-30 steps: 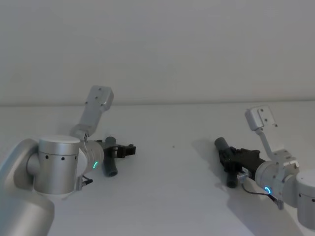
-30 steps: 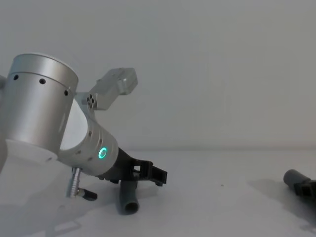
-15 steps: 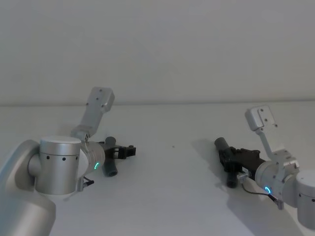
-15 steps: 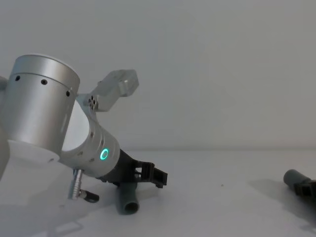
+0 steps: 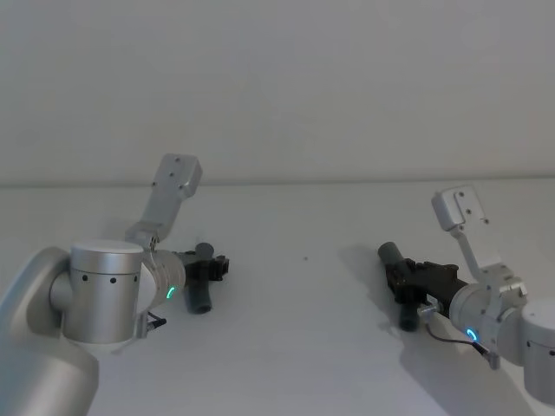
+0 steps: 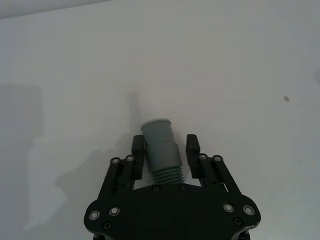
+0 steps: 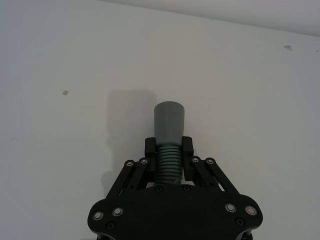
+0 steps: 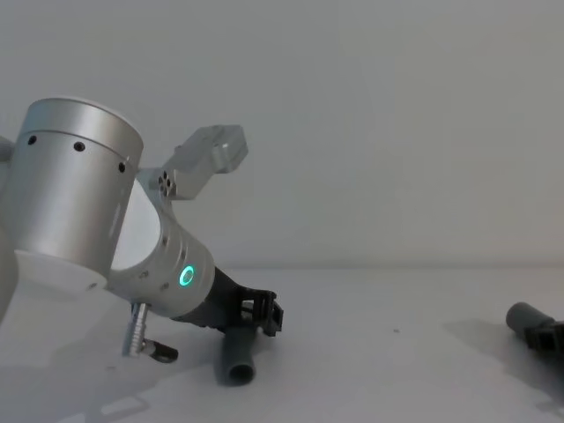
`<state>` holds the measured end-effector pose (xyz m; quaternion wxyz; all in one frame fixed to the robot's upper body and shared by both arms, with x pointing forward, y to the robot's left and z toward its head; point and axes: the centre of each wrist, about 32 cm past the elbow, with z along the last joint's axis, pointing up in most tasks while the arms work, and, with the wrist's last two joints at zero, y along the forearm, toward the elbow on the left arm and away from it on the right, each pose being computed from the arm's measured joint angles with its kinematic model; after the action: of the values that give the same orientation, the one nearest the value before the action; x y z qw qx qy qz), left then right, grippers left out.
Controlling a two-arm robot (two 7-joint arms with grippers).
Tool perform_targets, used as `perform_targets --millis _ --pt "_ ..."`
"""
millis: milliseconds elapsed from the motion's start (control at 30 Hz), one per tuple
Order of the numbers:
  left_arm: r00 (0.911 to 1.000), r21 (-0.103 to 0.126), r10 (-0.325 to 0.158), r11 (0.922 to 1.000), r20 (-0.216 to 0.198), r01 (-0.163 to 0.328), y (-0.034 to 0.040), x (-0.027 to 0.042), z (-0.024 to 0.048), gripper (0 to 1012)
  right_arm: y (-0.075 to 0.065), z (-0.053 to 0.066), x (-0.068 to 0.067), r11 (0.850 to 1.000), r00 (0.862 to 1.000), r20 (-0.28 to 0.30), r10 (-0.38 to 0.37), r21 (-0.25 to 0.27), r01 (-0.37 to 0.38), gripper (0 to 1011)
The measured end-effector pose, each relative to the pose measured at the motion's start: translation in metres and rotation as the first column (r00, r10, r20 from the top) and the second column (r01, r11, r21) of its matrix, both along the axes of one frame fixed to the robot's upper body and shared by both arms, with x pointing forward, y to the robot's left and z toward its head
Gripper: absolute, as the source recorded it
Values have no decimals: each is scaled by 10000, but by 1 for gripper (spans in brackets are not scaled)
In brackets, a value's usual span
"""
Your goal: Use both hands to pick up one end of the pipe from the table, align the ends, and insert them.
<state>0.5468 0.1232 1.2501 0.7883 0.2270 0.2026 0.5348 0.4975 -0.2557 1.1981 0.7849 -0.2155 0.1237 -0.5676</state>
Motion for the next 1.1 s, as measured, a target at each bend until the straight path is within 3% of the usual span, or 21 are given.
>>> perform_targets --millis 200,833,1100 --pt "10000 -5 -3 10000 -10 3 -2 -1 -1 366 0 0 0 10000 10000 1 0 0 0 262" --pt "10000 -24 -33 10000 29 33 -2 2 5 358 0 0 0 10000 10000 1 0 0 0 262" --pt "9965 -4 -440 9990 711 442 21 51 53 358 0 0 0 10000 10000 1 0 0 0 262"
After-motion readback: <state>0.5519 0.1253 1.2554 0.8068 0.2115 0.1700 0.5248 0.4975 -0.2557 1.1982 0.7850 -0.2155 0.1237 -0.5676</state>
